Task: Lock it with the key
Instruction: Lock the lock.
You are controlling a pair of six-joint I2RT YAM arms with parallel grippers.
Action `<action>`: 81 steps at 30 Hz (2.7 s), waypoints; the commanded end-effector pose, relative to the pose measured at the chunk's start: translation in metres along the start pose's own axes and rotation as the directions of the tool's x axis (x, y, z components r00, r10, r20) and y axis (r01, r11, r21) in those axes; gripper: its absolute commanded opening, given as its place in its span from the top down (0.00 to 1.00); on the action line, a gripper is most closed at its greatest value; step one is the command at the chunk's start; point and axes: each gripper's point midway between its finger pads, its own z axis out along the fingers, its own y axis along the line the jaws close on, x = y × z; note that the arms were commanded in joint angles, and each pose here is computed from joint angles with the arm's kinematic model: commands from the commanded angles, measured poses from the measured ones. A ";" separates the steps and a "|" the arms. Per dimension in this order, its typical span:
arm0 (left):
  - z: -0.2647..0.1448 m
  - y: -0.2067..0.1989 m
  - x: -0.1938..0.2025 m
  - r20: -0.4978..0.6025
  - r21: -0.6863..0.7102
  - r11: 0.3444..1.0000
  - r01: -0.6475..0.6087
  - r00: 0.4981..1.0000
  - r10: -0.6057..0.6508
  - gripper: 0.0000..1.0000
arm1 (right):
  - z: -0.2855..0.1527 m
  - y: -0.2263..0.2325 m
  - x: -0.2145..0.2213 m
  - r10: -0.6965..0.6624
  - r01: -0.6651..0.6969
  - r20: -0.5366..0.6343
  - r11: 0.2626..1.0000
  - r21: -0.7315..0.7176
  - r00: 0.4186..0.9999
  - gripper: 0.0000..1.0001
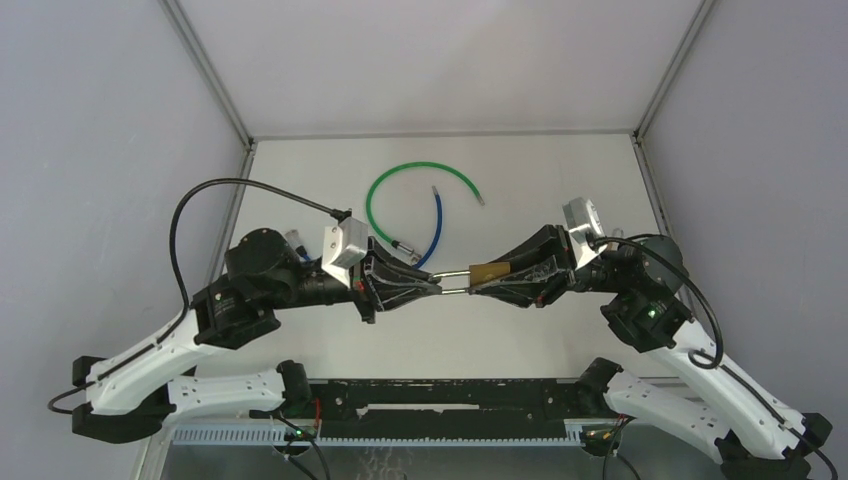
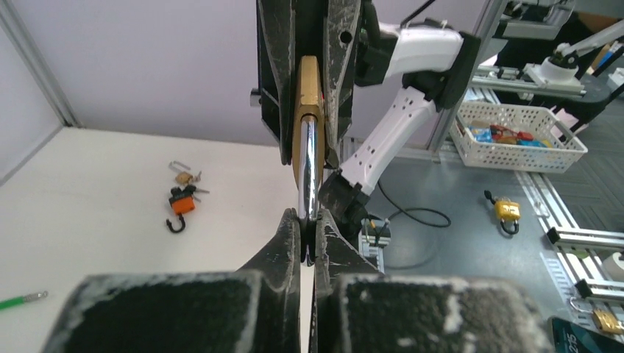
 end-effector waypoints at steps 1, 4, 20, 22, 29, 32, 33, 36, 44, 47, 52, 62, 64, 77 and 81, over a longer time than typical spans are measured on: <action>0.026 0.005 -0.009 0.089 0.004 1.000 0.003 0.996 -0.003 1.00 | 0.011 -0.003 -0.026 -0.092 0.090 0.123 0.996 0.024 0.988 1.00; 0.031 0.009 0.001 0.074 -0.008 1.000 0.007 0.997 -0.006 1.00 | 0.011 -0.005 -0.030 -0.080 0.076 0.145 0.997 0.031 0.986 1.00; 0.042 -0.004 -0.005 0.084 0.021 0.978 -0.210 0.975 0.207 1.00 | 0.001 0.034 -0.023 -0.064 0.069 0.032 0.977 -0.202 0.997 1.00; 0.043 -0.009 -0.009 0.096 0.031 0.970 -0.242 0.966 0.238 1.00 | 0.002 0.034 -0.021 -0.067 0.069 0.014 0.975 -0.213 0.998 1.00; 0.049 -0.019 -0.009 0.140 0.015 0.937 -0.350 0.928 0.344 1.00 | 0.010 0.031 -0.026 -0.078 0.086 0.052 0.978 -0.188 0.996 1.00; 0.049 -0.025 -0.010 0.176 0.034 0.959 -0.282 0.946 0.272 1.00 | 0.017 0.022 -0.027 -0.086 0.095 0.075 0.988 -0.118 0.993 1.00; 0.049 -0.029 -0.008 0.178 0.054 0.967 -0.250 0.955 0.237 1.00 | 0.019 0.019 -0.027 -0.094 0.101 0.078 0.991 -0.092 0.993 1.00; 0.051 -0.035 -0.003 0.161 0.090 0.983 -0.159 0.976 0.143 1.00 | 0.021 0.008 -0.028 -0.127 0.129 0.088 0.992 -0.015 0.988 1.00; 0.057 -0.037 0.006 0.151 0.114 0.984 -0.139 0.981 0.121 1.00 | 0.027 0.008 -0.033 -0.149 0.151 0.119 0.989 -0.009 0.982 1.00; 0.062 -0.027 0.018 0.127 0.102 0.990 -0.095 0.988 0.082 1.00 | 0.027 0.008 -0.037 -0.147 0.147 0.128 0.989 0.013 0.981 1.00; 0.074 -0.018 0.036 0.058 0.103 0.994 -0.026 0.998 0.020 1.00 | 0.022 -0.010 -0.025 -0.100 0.093 0.054 0.988 0.127 0.993 1.00; 0.096 -0.025 0.054 -0.042 0.123 0.992 0.034 0.999 -0.029 1.00 | 0.004 -0.044 -0.032 -0.115 0.094 0.050 0.946 0.311 0.992 1.00; 0.099 -0.027 0.057 -0.049 0.129 0.991 0.039 0.998 -0.033 1.00 | 0.003 -0.052 -0.033 -0.117 0.096 0.041 0.935 0.342 0.992 1.00; 0.113 -0.035 0.057 -0.077 0.165 0.983 0.076 0.995 -0.064 1.00 | 0.010 -0.101 -0.030 -0.133 0.127 -0.019 0.885 0.448 0.991 1.00; 0.114 -0.037 0.058 -0.083 0.169 0.982 0.087 0.994 -0.074 1.00 | 0.015 -0.112 -0.023 -0.122 0.121 -0.028 0.884 0.452 0.992 1.00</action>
